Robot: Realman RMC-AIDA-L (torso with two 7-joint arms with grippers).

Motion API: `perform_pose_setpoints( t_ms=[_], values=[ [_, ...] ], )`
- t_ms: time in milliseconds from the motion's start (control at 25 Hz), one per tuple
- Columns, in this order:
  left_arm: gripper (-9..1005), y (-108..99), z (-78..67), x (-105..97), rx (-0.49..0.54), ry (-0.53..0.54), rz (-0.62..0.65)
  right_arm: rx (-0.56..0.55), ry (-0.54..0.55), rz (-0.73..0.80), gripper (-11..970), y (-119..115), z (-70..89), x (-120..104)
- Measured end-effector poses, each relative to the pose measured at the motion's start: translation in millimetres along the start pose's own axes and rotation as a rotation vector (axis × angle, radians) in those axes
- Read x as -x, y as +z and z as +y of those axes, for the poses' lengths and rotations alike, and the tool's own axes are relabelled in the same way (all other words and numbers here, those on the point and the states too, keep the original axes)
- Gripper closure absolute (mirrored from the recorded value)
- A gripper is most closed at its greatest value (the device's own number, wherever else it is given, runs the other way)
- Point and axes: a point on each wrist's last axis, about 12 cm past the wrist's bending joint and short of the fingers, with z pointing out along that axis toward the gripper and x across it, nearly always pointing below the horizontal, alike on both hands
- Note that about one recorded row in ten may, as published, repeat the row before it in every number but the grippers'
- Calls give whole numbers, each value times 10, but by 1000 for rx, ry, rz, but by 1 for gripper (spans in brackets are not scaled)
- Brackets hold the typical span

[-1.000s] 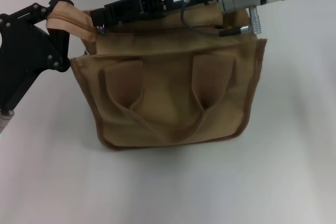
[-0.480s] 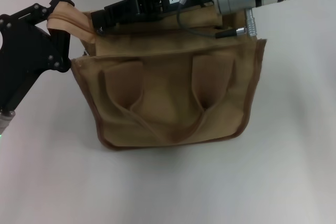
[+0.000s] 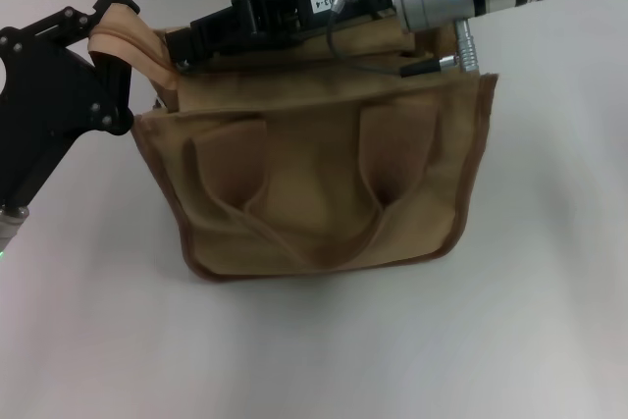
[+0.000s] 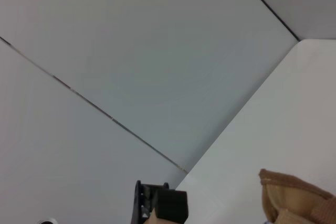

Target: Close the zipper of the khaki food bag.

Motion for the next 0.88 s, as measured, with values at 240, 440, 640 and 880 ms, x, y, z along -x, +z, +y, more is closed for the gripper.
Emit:
perform_pose_setpoints(
  t_ms=[240, 440, 640, 880],
  values=[
    [964, 0, 2, -5, 1, 0, 4, 11, 6, 1, 734, -5, 21, 8],
    [963, 0, 2, -5, 1, 0, 5, 23, 11, -13, 734, -15, 27, 9],
    [962, -5, 0, 1, 2, 0, 1, 17, 10, -4, 734, 1, 23, 6],
    [962, -2, 3, 1, 3, 1, 0, 11, -5, -4, 733, -13, 11, -8]
  ],
)
